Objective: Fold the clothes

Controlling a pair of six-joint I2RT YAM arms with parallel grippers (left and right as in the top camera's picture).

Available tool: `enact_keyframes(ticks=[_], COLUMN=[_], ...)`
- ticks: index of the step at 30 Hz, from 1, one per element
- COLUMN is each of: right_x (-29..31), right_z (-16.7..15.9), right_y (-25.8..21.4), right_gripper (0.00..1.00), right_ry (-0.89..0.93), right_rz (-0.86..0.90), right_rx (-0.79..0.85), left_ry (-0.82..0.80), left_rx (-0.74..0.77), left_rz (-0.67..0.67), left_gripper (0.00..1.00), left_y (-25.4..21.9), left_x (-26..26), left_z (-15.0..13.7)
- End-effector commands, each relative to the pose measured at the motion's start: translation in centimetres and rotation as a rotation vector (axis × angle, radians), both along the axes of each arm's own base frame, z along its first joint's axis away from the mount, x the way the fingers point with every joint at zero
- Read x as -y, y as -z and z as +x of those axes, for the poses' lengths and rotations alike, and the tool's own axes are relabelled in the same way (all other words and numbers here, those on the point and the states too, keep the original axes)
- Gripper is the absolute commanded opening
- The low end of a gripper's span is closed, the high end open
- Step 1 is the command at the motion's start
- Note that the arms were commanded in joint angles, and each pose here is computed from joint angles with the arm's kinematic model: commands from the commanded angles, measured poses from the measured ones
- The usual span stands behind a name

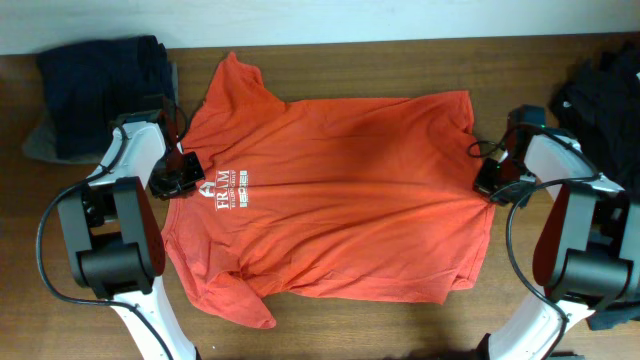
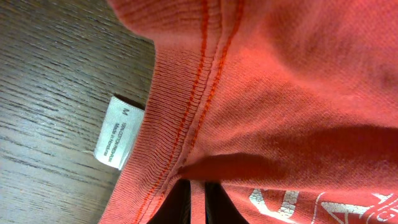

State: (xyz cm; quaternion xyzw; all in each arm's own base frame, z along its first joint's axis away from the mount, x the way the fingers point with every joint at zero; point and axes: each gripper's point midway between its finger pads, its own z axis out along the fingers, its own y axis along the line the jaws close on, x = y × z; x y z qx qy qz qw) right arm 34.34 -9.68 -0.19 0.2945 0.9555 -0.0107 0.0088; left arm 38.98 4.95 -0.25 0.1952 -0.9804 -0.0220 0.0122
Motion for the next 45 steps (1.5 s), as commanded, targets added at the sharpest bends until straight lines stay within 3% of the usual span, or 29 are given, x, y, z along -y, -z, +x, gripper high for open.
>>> enact_keyframes(ticks=[1, 12, 15, 17, 18, 19, 21, 24, 31, 41, 45], right_x=[2.3, 2.6, 2.7, 2.1, 1.4, 0.9, -0.1, -1.0, -2.3, -6.2, -7.8], right_z=[-2.2, 0.3, 1.4, 2.0, 2.4, 2.6, 2.9, 2.6, 0.3, -3.4, -4.3], right_y=[1.1, -3.5, -6.3, -8.1, -9.3, -10.1, -11.6, -13.4, -17.7, -21.7, -21.6], right_gripper=[0.04, 0.05, 0.2, 0.31, 0.33, 0.37, 0.49, 0.52, 0.48, 0.49, 0.49], right_ry=[0.069, 0.085, 0.068, 0.037, 0.016, 0.002, -0.035, -0.063, -0.077, -0.215, -0.269], right_rz=[-0.055, 0.0, 0.008, 0.046, 0.085, 0.113, 0.168, 0.205, 0.215, 0.204, 0.22], right_rx=[-0.072, -0.015, 0.008, 0.031, 0.05, 0.062, 0.089, 0.11, 0.155, 0.163, 0.121], left_ry=[0.004, 0.07, 0.081, 0.09, 0.096, 0.101, 0.117, 0.169, 0.142, 0.155, 0.17], left_rx=[-0.037, -0.02, 0.018, 0.046, 0.056, 0.059, 0.049, 0.001, -0.065, 0.053, 0.099], left_rz=[0.008, -0.023, -0.019, -0.017, -0.016, -0.015, -0.017, -0.023, -0.028, -0.052, -0.043], left_gripper=[0.11, 0.11, 0.13, 0.2, 0.25, 0.38, 0.99, 0.99, 0.99, 0.99, 0.99], left_y=[2.5, -2.9, -5.5, -7.2, -8.0, -8.6, -9.6, -10.8, -14.0, -19.5, -22.1], left_x=[-0.5, 1.0, 1.4, 1.7, 1.9, 2.2, 2.7, 3.5, 3.7, 5.8, 7.1], left_z=[-0.3, 1.8, 3.2, 4.0, 4.3, 4.4, 4.2, 3.0, 0.8, -0.2, -2.7])
